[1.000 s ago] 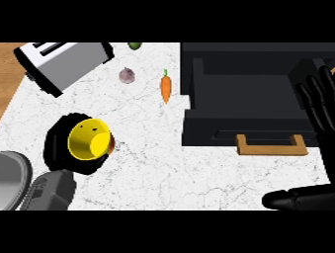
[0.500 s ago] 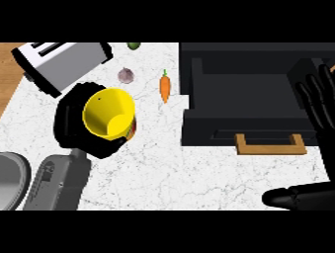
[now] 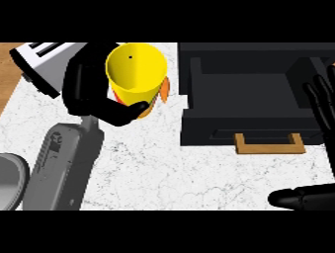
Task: Pick up the cup, place it into the drawer and close the drawer
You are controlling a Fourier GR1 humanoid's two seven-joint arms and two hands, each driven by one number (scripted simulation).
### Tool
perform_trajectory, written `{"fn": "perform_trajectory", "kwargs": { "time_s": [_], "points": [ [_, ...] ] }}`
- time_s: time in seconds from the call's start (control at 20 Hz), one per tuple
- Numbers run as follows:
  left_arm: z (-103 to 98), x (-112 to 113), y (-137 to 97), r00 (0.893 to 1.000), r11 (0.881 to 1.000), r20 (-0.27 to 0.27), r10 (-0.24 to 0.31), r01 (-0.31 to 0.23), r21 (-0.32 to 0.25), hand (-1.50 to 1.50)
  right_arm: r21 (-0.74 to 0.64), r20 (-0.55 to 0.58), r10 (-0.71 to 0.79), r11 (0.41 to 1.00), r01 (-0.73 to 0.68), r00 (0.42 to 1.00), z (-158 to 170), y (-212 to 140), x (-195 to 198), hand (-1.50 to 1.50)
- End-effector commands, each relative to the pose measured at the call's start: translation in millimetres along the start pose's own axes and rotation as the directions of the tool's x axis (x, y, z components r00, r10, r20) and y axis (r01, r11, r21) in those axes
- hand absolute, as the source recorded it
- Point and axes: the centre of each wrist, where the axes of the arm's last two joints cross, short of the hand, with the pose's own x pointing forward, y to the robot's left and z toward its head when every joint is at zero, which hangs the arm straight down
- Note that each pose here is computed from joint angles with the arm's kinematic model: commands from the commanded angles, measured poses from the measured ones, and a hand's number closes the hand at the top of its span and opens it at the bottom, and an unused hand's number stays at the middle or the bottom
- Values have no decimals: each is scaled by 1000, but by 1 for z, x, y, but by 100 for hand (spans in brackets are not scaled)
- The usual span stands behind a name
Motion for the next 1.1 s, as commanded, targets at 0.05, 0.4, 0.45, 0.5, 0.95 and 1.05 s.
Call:
{"fn": "perform_trajectory", "kwargs": {
  "time_s": [0.05,0.4,0.45,0.5,0.95,1.05],
  "points": [
    [-38,10,-17,998,998,2,-56,56,-15,150,0,-15,-1,1000,1,1000,0,11,-15,-150],
    [-76,12,-61,997,996,-35,-69,67,-54,150,-11,-12,-17,1000,17,1000,3,0,-6,-150],
    [-80,17,-68,996,995,-50,-73,70,-66,150,8,-11,-10,1000,10,1000,-8,-10,7,-150],
    [-80,-1,-77,992,993,-64,-111,108,-50,150,8,-14,-6,1000,6,1000,9,3,-14,-150],
    [-102,-17,-93,982,989,-126,-141,135,-53,150,-1,-16,-5,1000,5,1000,-3,10,-14,-150],
    [-92,-23,-111,978,987,-133,-158,154,-41,150,15,-5,-9,1000,9,1000,-5,-18,-3,-150]
  ]
}}
